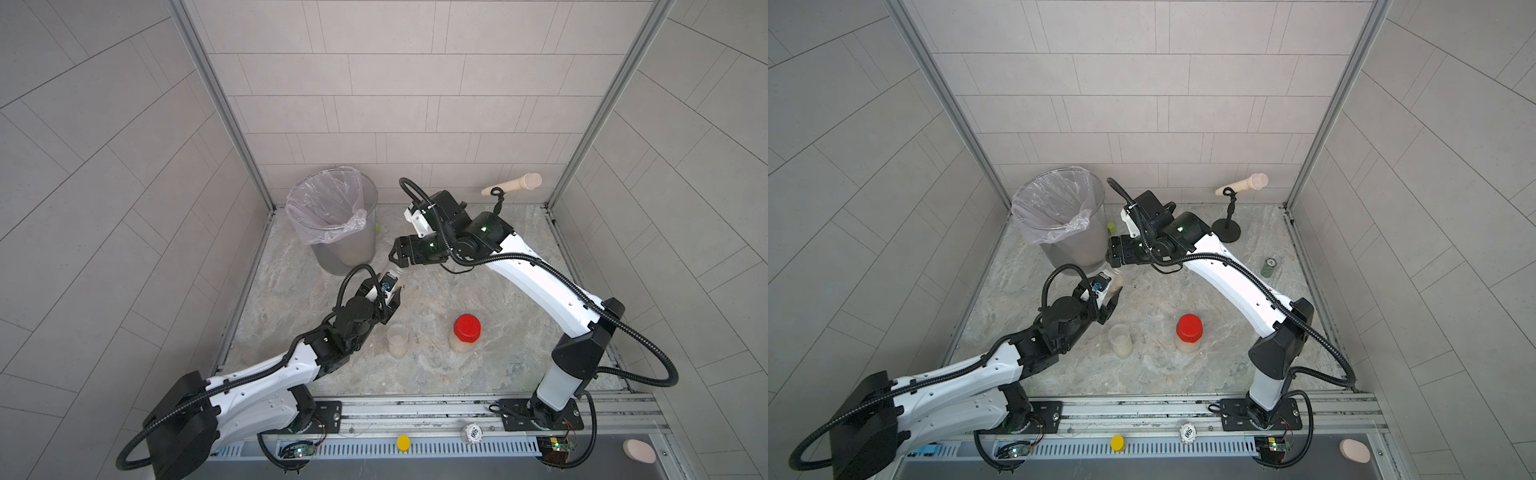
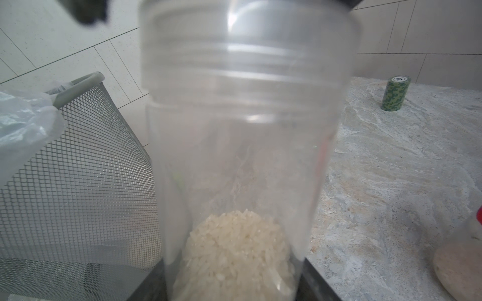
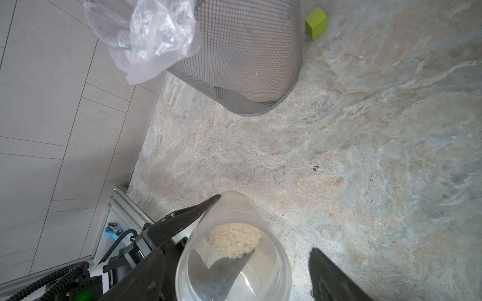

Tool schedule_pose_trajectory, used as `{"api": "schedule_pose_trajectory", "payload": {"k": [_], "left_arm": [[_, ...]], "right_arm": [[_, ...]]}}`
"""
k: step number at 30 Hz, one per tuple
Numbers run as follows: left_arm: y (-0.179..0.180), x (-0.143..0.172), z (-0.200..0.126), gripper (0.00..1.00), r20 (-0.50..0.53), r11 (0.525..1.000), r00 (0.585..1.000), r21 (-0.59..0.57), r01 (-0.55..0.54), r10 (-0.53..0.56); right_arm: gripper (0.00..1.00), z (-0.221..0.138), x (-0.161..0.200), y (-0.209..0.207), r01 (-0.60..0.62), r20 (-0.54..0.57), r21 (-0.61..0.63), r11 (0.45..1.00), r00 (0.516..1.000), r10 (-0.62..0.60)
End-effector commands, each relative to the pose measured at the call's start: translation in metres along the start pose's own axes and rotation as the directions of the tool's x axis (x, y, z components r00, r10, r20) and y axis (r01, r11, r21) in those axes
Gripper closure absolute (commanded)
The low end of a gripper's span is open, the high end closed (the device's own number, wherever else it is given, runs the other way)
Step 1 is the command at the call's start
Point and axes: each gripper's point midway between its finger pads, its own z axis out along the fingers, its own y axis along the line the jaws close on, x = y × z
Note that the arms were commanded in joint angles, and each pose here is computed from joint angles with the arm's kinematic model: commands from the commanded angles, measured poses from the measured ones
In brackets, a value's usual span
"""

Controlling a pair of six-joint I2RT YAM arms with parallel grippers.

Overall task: Empty moldy rice from jars
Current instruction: Unscrew the lid from the jar.

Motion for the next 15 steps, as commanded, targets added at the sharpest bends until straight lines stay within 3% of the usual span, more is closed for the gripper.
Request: {"api": "schedule_pose_trajectory", "payload": {"k": [1, 10, 15], "left_arm": [[0.0089, -0.0178, -0.0036, 0.93, 0.068, 0.999, 0.997, -0.031, 0.029, -0.027], [0.0073, -0.0159, -0.0043, 0.93, 0.068, 0.999, 0.997, -0.023, 0.036, -0.034], [0.0080, -0.0166, -0.0054, 0.93, 0.070, 0.999, 0.997, -0.024, 0.037, -0.035]], "right_arm": [[0.13, 0.0087, 0.0104, -0.0057, -0.020, -0.045, 0.019, 1.000, 0.999, 0.021], [0.19, 0.0100, 0.0112, -0.0029, -0.007, -0.052, 0.002, 1.000, 0.999, 0.007], [0.33, 0.0115, 0.0151, -0.0026, 0.018, -0.075, -0.001, 1.000, 0.997, -0.018]]}}
